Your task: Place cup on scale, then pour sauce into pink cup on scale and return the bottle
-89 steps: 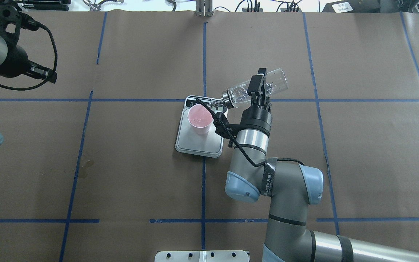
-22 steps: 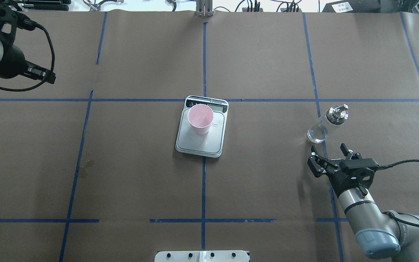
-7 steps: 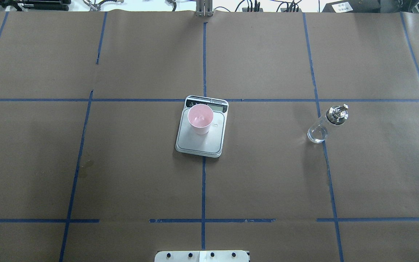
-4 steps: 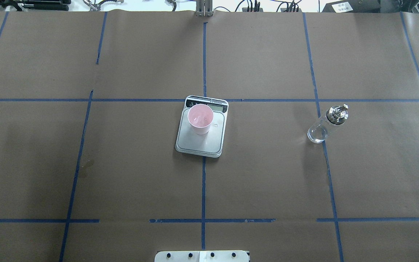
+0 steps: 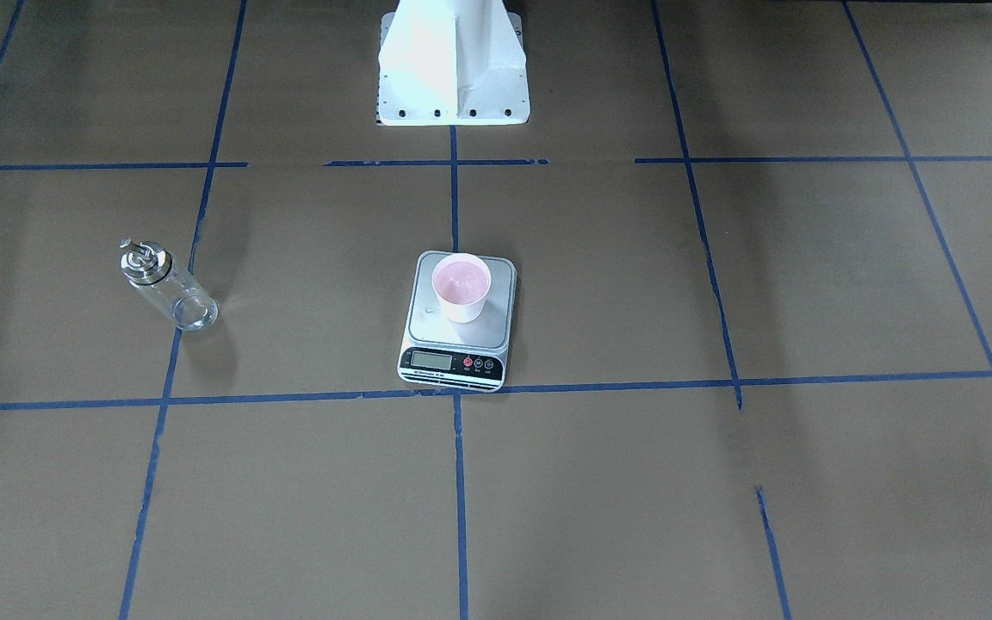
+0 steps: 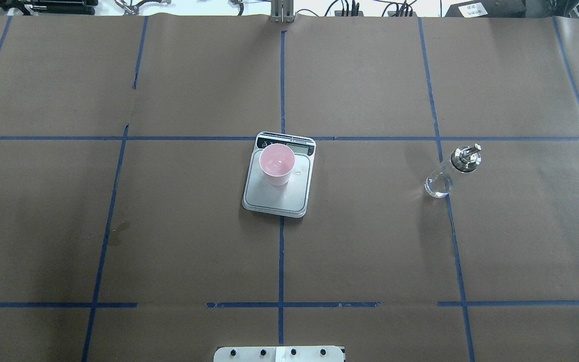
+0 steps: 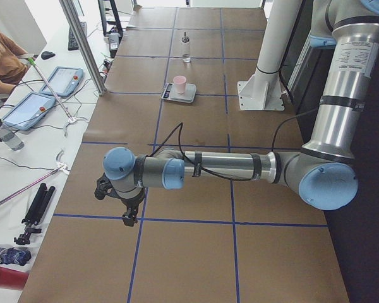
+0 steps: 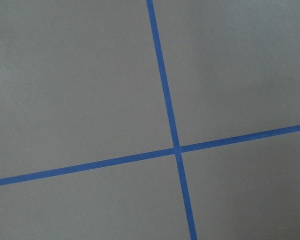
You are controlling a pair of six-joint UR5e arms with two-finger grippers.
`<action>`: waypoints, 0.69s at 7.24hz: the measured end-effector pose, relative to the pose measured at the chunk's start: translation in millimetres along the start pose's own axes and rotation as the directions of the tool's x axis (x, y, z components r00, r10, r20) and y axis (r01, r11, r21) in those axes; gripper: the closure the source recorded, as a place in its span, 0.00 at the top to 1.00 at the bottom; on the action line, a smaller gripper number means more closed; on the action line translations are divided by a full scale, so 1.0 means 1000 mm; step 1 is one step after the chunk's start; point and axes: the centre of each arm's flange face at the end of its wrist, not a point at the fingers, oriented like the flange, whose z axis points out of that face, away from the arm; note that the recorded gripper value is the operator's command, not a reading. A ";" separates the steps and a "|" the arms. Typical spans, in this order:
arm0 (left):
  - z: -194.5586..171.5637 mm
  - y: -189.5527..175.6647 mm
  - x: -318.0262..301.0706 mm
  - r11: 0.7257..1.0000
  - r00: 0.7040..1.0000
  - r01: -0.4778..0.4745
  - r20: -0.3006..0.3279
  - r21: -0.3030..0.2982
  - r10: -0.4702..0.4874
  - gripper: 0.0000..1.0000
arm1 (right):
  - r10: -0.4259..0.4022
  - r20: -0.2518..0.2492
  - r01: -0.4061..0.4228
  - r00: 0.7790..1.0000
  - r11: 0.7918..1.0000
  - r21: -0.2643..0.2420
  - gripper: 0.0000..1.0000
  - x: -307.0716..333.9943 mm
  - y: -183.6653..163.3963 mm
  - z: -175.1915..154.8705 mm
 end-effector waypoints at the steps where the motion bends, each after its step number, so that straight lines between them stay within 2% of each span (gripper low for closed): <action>1: -0.009 -0.008 0.008 1.000 1.000 0.019 0.001 -0.021 -0.019 1.00 | 0.041 0.029 -0.041 0.999 0.999 0.008 1.00 0.000 0.001 -0.001; 3: -0.023 -0.015 0.024 0.999 1.000 0.025 -0.005 -0.028 -0.025 1.00 | 0.079 0.052 -0.079 0.996 0.997 0.015 1.00 0.001 -0.002 -0.002; 5: -0.033 -0.018 0.043 1.000 1.000 -0.012 -0.005 -0.007 0.012 1.00 | 0.092 0.057 -0.093 0.994 0.996 0.013 1.00 0.008 -0.008 -0.001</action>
